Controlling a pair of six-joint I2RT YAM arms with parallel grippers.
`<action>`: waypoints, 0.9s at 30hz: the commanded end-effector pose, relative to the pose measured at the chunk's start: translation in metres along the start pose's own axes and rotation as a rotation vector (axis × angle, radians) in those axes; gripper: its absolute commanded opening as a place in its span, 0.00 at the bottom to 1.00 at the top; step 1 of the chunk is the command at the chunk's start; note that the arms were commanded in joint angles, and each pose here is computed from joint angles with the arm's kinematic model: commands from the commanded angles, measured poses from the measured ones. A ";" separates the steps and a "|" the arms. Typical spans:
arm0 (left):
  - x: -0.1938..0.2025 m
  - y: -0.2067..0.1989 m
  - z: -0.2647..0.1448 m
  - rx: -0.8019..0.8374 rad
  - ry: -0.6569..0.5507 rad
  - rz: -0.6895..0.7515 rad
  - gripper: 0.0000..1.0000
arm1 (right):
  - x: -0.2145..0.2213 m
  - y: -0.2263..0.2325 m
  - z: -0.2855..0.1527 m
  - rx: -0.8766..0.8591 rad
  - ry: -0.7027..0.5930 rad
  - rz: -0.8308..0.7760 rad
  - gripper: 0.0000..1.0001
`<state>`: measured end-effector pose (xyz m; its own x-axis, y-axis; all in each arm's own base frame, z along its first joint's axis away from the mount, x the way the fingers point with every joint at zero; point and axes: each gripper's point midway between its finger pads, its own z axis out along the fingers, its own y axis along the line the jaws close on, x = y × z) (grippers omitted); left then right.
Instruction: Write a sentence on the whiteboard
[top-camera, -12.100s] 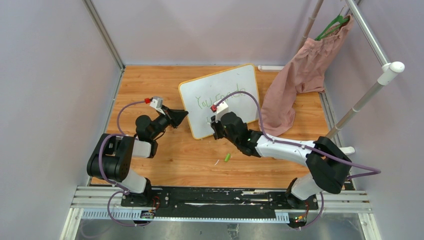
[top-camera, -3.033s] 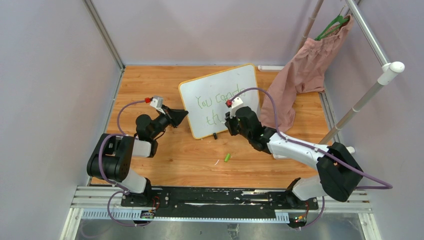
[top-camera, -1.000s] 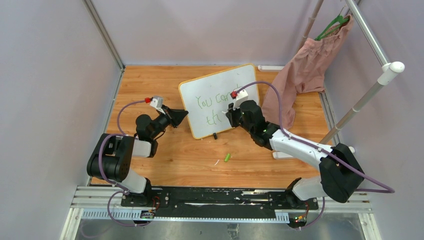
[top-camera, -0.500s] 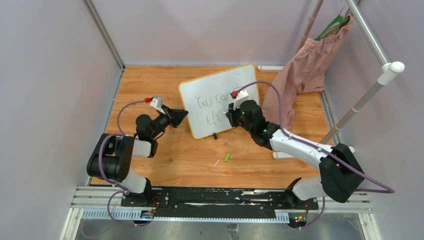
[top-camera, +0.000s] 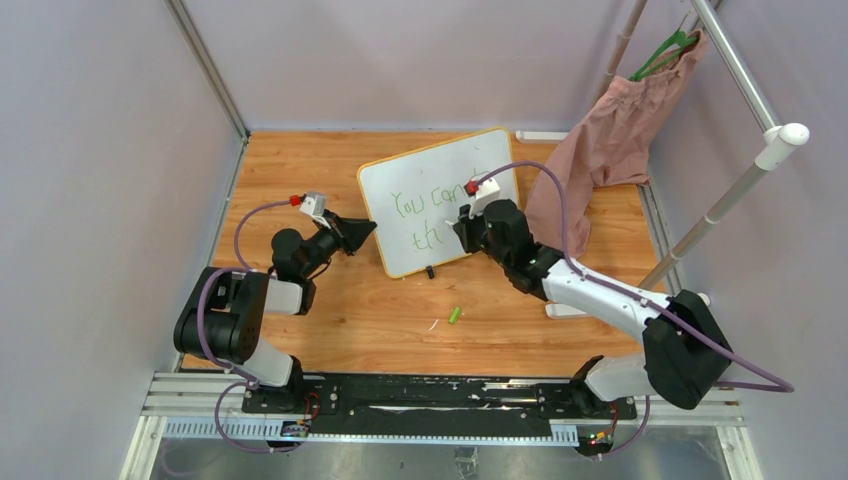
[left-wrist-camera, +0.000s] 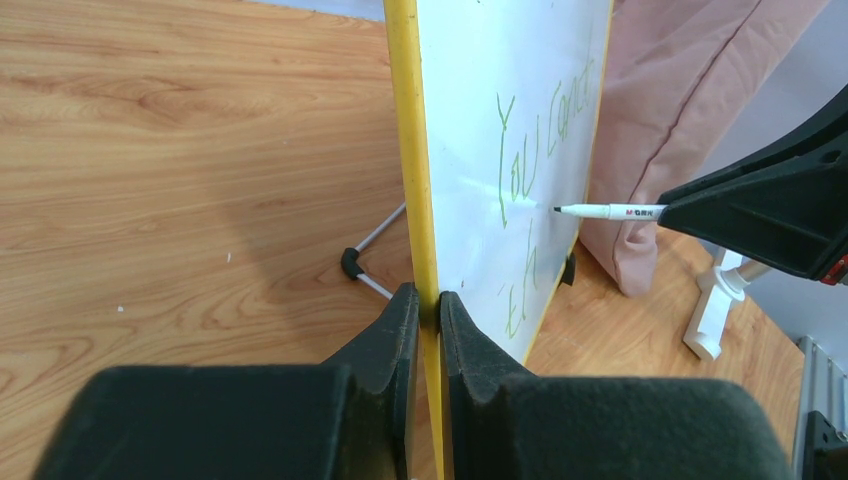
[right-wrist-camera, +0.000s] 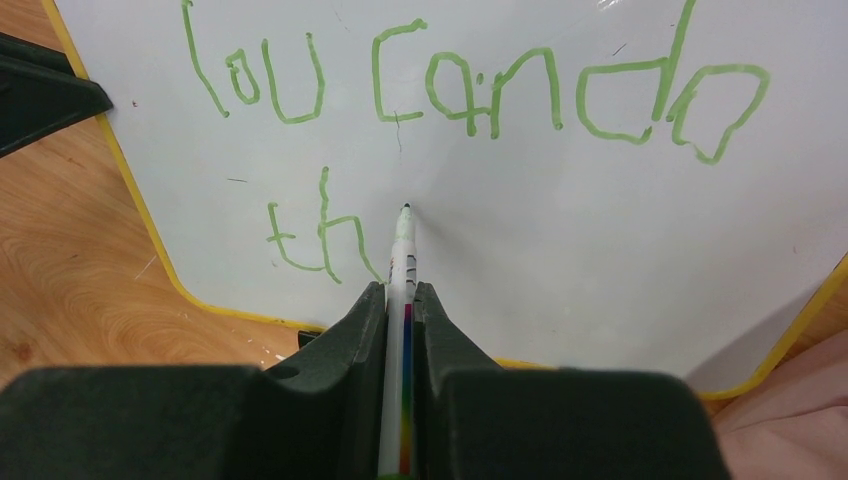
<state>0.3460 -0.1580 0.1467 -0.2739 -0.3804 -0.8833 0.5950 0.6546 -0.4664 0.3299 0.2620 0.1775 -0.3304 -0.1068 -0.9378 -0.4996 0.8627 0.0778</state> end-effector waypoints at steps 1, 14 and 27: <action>0.012 0.000 0.002 -0.001 0.047 0.017 0.00 | -0.003 -0.004 -0.007 0.001 -0.017 0.020 0.00; 0.012 0.001 0.002 -0.002 0.047 0.016 0.00 | 0.015 -0.002 -0.009 -0.020 0.016 0.033 0.00; 0.013 0.000 0.001 -0.004 0.048 0.015 0.00 | 0.007 0.000 -0.001 -0.017 0.008 0.034 0.00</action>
<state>0.3460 -0.1580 0.1467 -0.2739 -0.3804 -0.8833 0.5950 0.6546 -0.4664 0.3167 0.2584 0.1588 -0.3722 -0.1108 -0.9215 -0.5117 0.8529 0.1041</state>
